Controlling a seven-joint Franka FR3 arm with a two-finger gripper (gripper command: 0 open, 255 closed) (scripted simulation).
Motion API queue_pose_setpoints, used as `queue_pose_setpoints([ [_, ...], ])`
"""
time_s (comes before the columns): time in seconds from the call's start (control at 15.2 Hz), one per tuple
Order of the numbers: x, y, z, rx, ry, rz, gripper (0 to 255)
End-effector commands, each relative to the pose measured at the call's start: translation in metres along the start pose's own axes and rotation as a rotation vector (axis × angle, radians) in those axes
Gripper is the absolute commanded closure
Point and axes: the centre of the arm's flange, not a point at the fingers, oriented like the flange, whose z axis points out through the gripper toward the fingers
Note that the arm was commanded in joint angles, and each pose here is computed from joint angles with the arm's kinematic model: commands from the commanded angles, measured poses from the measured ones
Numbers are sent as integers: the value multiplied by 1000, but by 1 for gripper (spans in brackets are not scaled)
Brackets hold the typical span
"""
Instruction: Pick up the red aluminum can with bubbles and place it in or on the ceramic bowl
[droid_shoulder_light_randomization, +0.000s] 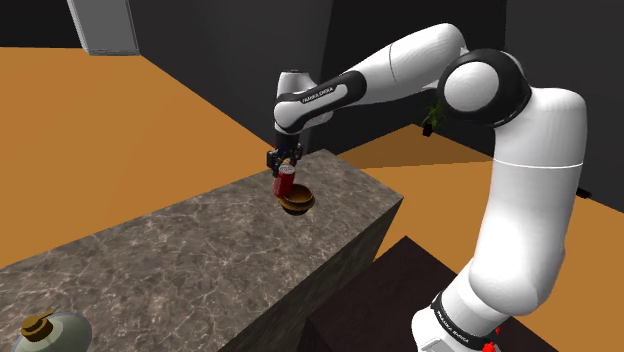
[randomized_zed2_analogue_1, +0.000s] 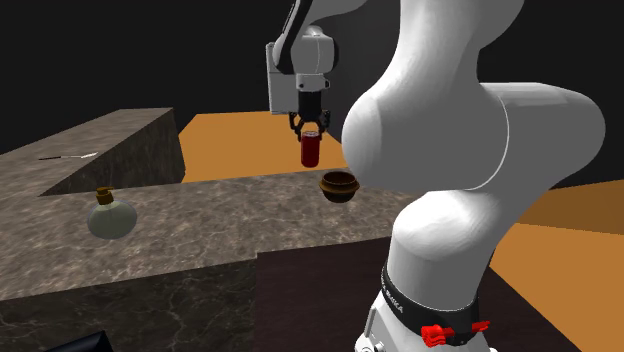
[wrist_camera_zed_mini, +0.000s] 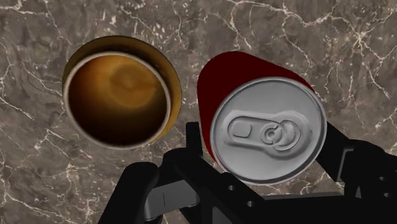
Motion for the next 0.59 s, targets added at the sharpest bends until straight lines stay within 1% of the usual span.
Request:
queue_pose_setpoints([
  [0.0,10,25,-6,0,0,-2,255],
  [0.46,41,111,-16,0,0,-2,255],
  [0.53,48,132,-19,0,0,-2,255],
])
